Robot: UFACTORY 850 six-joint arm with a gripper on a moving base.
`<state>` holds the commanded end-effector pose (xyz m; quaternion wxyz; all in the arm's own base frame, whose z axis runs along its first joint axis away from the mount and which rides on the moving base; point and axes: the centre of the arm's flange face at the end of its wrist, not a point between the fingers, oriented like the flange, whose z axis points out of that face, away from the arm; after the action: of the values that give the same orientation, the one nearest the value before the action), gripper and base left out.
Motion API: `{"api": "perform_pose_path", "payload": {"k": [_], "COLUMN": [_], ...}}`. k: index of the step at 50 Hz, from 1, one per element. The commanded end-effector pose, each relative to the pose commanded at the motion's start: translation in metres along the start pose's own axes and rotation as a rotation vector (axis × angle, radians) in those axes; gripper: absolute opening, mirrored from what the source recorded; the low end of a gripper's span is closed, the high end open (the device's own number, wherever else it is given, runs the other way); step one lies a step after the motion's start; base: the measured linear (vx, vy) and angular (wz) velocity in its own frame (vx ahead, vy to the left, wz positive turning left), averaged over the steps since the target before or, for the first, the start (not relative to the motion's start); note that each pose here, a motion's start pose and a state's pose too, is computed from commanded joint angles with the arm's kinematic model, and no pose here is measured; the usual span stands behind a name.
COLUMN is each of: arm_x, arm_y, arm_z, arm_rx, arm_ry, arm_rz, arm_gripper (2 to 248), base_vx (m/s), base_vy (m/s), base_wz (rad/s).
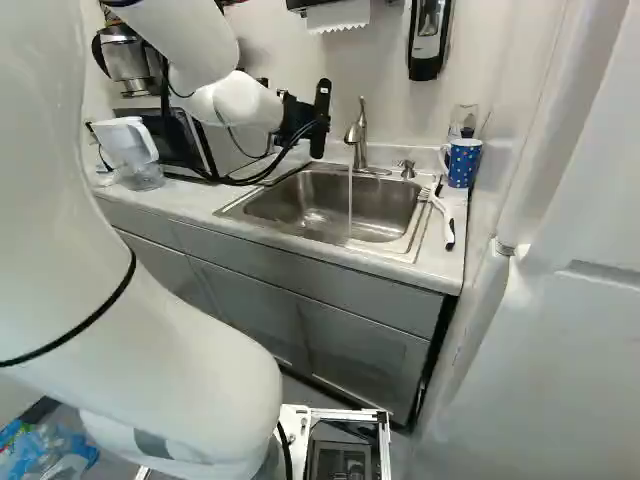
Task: Rinse the cup and place it in the tray
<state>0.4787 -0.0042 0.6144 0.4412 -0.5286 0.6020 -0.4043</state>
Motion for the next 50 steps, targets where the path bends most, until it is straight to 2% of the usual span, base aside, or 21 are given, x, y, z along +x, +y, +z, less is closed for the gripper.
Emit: {"api": "perform_pose_path", "payload": {"k": [50], "arm_x": [0.0], "arm_y": [0.0], "arm_z": [0.0], "arm_rx": [0.0], "arm_ry": [0.0], "arm_rz": [-0.525], "arm_gripper": [126], "base_vx": [0.0], "base_vy": [0.0], "base_wz": [0.0]}}
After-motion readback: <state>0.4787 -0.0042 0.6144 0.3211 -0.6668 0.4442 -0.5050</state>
